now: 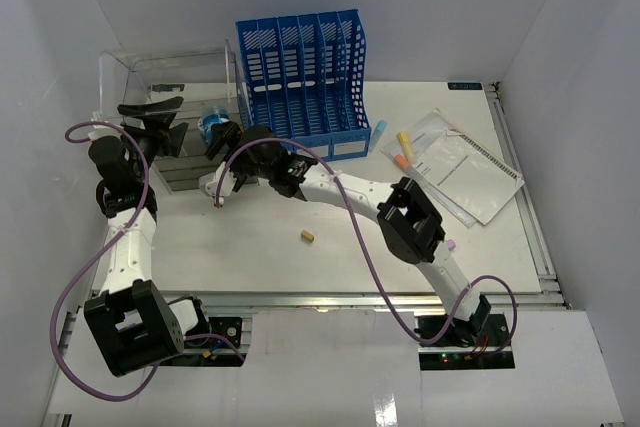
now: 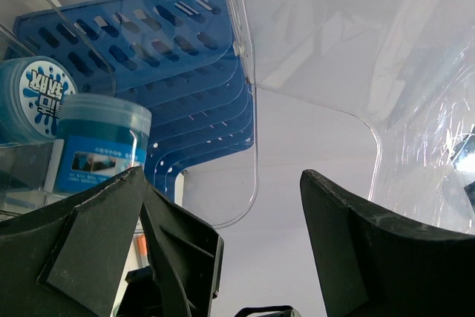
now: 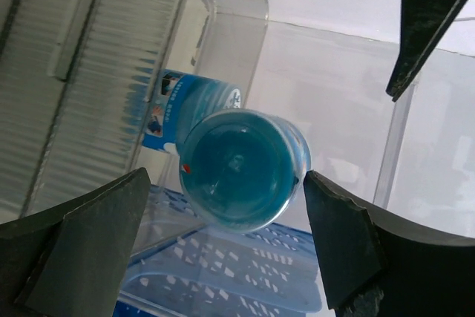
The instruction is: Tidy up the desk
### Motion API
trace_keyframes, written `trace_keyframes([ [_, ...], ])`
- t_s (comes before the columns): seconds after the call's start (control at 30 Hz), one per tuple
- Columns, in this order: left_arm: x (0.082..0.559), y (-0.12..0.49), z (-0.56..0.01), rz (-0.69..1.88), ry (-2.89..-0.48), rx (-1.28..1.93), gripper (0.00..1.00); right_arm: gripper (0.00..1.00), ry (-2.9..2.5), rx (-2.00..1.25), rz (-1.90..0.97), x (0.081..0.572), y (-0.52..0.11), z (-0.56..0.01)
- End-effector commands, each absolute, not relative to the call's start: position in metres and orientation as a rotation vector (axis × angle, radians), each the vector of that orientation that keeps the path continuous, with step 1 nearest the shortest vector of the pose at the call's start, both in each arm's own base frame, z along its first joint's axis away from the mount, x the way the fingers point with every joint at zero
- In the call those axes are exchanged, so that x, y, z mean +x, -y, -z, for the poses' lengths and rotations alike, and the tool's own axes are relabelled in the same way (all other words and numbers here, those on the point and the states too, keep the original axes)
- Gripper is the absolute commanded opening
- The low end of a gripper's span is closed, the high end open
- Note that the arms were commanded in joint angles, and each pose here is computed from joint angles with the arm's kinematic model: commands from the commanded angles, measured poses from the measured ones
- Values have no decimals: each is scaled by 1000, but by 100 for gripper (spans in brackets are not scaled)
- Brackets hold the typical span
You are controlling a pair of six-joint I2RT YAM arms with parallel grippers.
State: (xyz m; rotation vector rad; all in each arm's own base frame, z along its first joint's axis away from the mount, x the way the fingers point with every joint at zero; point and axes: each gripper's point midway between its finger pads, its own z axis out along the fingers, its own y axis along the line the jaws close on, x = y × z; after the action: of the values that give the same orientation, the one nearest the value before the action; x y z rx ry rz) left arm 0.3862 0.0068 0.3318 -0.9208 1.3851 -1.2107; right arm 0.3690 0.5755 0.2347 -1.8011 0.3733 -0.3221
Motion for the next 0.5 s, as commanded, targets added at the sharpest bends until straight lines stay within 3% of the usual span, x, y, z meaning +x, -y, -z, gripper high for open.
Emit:
trace_keyframes([
  [0.0, 380, -8, -344, 1200, -1349, -878, 96, 91, -420, -1722, 298, 362, -565, -270],
  [0.3, 380, -7, -343, 1205, -1351, -874, 96, 96, -556, -1648, 245, 365, -556, -279],
  [0.47, 379, -7, -343, 1204, -1352, -871, 96, 96, -589, -1674, 72, 337, -552, -283],
])
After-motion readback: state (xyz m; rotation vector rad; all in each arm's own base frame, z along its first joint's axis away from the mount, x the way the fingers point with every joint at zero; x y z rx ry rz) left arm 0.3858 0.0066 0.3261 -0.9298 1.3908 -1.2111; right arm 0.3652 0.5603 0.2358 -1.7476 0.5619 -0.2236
